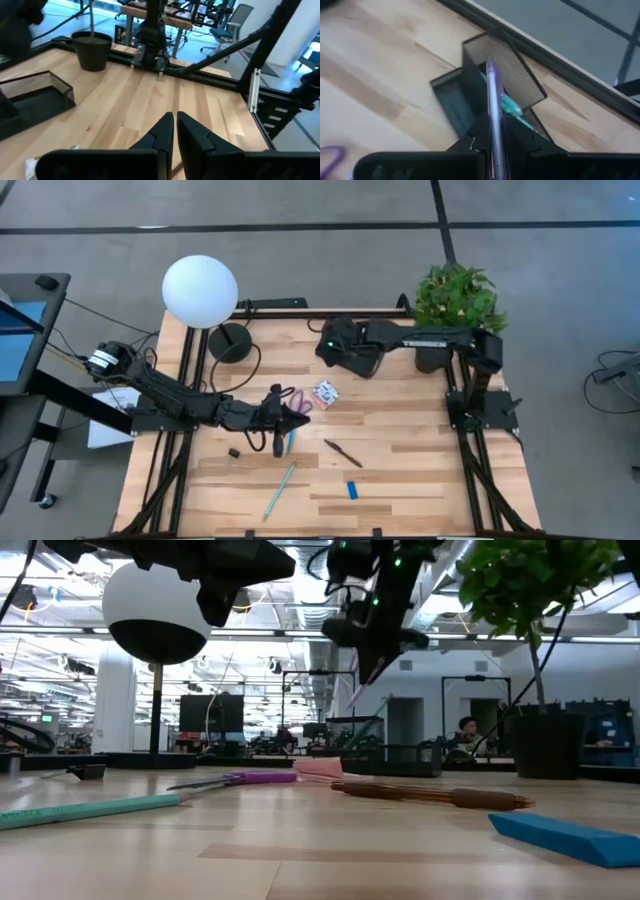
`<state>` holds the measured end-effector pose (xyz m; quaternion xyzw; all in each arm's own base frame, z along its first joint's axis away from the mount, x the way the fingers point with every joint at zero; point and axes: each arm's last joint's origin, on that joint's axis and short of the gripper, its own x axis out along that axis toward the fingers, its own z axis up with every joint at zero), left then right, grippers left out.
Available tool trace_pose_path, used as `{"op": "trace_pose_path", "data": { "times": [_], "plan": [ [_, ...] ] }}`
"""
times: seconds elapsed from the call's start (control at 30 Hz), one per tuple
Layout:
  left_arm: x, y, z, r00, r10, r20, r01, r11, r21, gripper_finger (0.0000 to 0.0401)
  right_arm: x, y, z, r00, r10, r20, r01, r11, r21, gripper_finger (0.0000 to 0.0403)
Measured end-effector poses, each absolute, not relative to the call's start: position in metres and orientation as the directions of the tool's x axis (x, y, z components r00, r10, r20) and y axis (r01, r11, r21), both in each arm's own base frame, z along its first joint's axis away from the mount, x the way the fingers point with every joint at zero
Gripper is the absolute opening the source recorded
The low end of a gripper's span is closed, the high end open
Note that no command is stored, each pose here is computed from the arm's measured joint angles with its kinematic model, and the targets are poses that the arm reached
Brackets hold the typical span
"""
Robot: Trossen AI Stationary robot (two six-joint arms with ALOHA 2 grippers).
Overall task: Pick and place office supplies into organizer
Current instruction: Put the purple pen into the black desk organizer
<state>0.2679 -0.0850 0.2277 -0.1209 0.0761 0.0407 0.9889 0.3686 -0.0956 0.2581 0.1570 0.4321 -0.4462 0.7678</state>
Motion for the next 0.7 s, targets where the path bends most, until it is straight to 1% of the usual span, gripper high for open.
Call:
{"op": "trace_pose_path", "data": {
  "times": [0.07,0.27,0.4,0.7],
  "plan": [
    [0.268,-0.086,0.228,0.986,0.058,-0.157,-0.094,0.968,-0.234,0.0016,0.369,-0.103,0.253,0.195,-0.547,-0.814,0.827,0.538,-0.164,0.0025],
    [0.267,-0.089,0.228,0.986,0.048,-0.158,-0.084,0.969,-0.233,0.0016,0.368,-0.114,0.253,0.189,-0.548,-0.815,0.856,0.499,-0.137,0.0025],
    [0.267,-0.089,0.228,0.986,0.048,-0.158,-0.084,0.969,-0.232,0.0016,0.367,-0.115,0.254,0.171,-0.582,-0.795,0.872,0.465,-0.153,0.0025],
    [0.266,-0.089,0.228,0.986,0.045,-0.161,-0.085,0.965,-0.246,0.0016,0.367,-0.116,0.254,0.172,-0.571,-0.803,0.878,0.459,-0.138,0.0025]
  ]
}}
